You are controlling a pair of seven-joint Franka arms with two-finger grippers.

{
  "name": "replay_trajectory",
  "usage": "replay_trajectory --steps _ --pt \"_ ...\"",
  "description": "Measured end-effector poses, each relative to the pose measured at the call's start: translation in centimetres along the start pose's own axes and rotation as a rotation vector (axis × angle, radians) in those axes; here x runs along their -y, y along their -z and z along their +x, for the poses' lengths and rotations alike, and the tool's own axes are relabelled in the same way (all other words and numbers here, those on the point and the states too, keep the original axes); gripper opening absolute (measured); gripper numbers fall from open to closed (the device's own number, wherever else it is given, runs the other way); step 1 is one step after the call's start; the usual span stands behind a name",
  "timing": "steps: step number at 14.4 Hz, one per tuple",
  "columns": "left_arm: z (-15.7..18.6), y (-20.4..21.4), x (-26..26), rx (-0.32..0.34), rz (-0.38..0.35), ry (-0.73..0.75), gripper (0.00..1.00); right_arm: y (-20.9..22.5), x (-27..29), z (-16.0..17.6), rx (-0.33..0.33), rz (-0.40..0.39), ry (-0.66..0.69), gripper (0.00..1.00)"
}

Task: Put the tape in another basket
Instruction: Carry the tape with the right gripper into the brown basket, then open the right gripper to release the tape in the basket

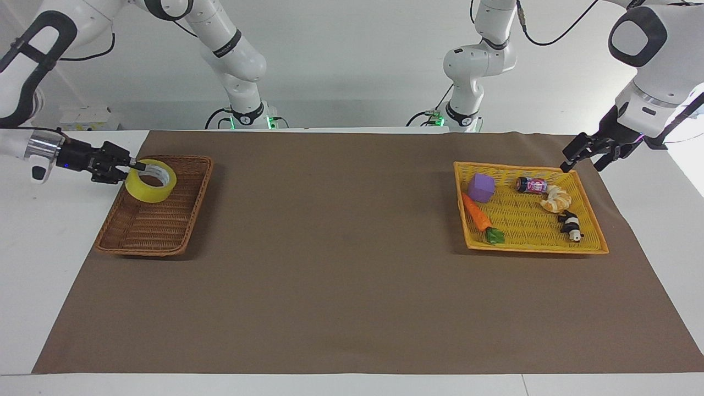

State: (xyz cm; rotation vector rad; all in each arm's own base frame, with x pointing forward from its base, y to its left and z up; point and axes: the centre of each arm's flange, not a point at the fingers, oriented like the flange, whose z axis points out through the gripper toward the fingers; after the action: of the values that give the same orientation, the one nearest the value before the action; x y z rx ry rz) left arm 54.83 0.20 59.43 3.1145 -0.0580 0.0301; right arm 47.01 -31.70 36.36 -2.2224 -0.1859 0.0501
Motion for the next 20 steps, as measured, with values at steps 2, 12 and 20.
replay_trajectory --steps 2,12,20 --pt "-0.4 0.5 -2.4 0.033 0.049 -0.053 1.00 -1.0 -0.2 1.3 0.009 -0.015 0.013 0.54" --pt "-0.6 1.3 -5.9 0.096 0.129 -0.132 1.00 -5.4 -3.8 0.9 0.035 0.003 0.010 0.54" --pt "-0.5 1.3 -3.3 0.097 -0.034 -0.047 1.00 -5.2 -3.9 1.5 0.060 -0.080 0.027 0.81"
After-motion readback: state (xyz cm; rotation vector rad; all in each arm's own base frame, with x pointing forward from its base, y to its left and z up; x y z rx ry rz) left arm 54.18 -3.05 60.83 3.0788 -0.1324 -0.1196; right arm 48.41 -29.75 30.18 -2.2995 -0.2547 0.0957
